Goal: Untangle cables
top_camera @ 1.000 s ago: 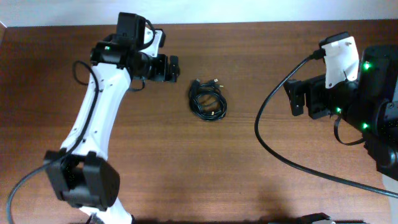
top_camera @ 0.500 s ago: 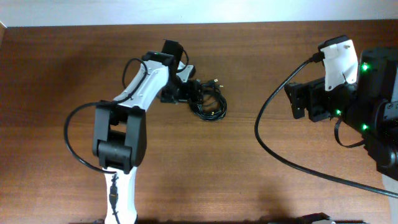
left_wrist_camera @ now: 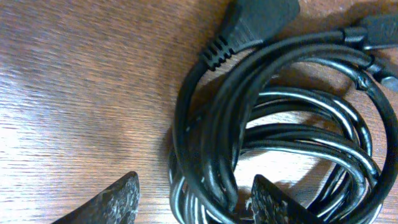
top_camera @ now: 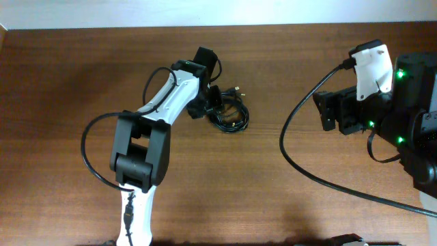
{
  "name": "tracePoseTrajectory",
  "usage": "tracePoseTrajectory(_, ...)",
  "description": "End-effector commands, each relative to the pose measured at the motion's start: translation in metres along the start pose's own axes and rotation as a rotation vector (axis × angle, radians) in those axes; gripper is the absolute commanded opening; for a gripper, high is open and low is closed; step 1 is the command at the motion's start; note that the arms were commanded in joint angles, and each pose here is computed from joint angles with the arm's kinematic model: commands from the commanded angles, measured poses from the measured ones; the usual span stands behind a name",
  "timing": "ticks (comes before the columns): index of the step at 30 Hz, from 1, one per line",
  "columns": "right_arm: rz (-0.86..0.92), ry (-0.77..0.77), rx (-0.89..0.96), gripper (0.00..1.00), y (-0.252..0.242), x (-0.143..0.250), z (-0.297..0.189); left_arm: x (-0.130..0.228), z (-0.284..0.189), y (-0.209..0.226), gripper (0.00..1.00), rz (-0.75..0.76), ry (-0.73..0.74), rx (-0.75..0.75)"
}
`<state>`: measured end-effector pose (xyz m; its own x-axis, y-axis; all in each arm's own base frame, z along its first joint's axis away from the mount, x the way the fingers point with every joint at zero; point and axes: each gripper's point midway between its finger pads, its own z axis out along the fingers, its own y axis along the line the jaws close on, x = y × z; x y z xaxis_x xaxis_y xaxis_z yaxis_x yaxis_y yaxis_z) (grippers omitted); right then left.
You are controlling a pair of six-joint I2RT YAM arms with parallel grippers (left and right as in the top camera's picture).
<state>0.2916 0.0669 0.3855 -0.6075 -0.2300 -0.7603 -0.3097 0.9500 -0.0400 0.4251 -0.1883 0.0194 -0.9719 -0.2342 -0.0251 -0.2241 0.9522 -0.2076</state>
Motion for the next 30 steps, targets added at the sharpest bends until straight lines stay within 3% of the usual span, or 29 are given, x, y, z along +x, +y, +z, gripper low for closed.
tracePoseTrajectory(1, -0.012, -0.008, -0.001, 0.92, 0.001, -0.003, -0.002, 0.006, 0.013, 0.000, 0.59, 0.005, 0.008, -0.035)
tracePoseTrajectory(6, -0.012, -0.007, -0.001, 0.92, 0.001, -0.003, -0.001, 0.009, 0.016, -0.003, 0.47, 0.013, 0.014, -0.039)
tracePoseTrajectory(10, -0.009, 0.033, -0.013, 0.91, 0.002, -0.001, 0.014, 0.012, 0.013, -0.014, 0.54, 0.018, 0.039, 0.017)
tracePoseTrajectory(20, -0.007, 0.065, -0.017, 0.91, 0.001, 0.001, 0.028, 0.005, -0.018, -0.054, 0.54, 0.086, 0.046, 0.163)
tracePoseTrajectory(26, -0.007, 0.069, -0.018, 0.91, 0.001, 0.001, 0.028, 0.014, -0.010, -0.042, 0.51, 0.119, -0.038, -0.059)
tracePoseTrajectory(30, -0.006, 0.073, -0.018, 0.91, 0.001, 0.002, 0.028, 0.015, -0.014, -0.019, 0.49, -0.075, -0.130, -0.236)
